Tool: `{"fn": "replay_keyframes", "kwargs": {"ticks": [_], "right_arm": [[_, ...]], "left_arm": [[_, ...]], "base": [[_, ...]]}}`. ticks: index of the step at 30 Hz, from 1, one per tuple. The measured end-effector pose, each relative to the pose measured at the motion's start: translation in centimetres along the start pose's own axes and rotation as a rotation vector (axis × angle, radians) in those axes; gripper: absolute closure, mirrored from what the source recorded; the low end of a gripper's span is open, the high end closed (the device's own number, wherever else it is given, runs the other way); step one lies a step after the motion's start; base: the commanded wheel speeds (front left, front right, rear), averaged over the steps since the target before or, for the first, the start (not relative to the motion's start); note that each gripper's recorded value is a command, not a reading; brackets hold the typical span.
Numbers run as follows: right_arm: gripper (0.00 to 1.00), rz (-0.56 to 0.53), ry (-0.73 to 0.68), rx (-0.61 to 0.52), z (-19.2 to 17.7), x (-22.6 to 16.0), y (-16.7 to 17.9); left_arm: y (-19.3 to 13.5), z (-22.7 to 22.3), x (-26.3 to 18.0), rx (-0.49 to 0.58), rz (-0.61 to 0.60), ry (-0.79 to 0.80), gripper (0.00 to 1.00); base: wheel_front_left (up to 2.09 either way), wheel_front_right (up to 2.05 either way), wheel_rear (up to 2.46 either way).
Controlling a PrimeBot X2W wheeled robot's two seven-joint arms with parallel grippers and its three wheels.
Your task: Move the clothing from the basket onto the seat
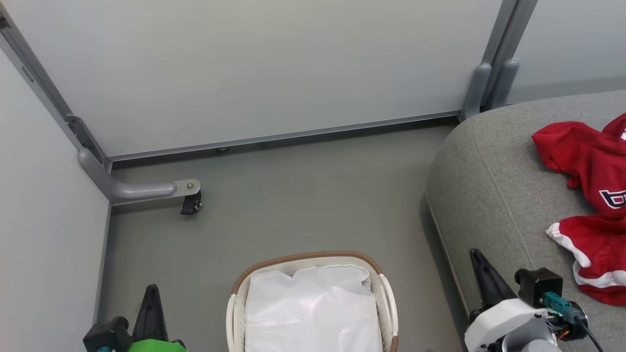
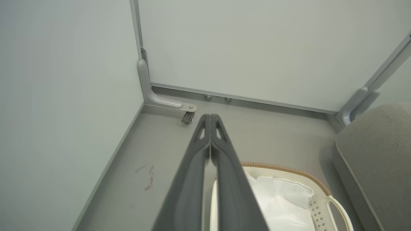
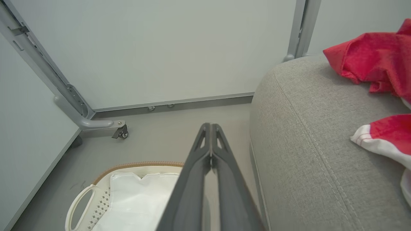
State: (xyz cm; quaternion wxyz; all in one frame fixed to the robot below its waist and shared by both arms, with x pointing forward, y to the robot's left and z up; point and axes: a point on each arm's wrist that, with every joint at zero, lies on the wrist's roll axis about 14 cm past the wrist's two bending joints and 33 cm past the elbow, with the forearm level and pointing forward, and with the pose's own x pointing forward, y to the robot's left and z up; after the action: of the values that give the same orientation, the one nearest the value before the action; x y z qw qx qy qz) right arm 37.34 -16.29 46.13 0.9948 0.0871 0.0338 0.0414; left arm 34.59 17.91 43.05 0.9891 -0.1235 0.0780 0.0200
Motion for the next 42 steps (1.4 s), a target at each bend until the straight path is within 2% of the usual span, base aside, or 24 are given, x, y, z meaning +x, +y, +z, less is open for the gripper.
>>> {"fn": "replay_keyframes", "kwargs": {"ticks": [17, 42], "right_arm": [[1.0, -0.08, 0.012, 0.291, 0.1, 0.0, -1.4], [1.0, -0.126, -0.014, 0.655, 1.1, 0.2, -2.5]], "left_arm": [[1.0, -0.1, 0.2, -0.277, 0.06, 0.035, 1.0], [1.1, 1.7, 1.2, -0.624, 0.061, 0.016, 1.0]], "base": [[0.0, 0.0, 0.0], [0.0, 0.0, 0.0]]}}
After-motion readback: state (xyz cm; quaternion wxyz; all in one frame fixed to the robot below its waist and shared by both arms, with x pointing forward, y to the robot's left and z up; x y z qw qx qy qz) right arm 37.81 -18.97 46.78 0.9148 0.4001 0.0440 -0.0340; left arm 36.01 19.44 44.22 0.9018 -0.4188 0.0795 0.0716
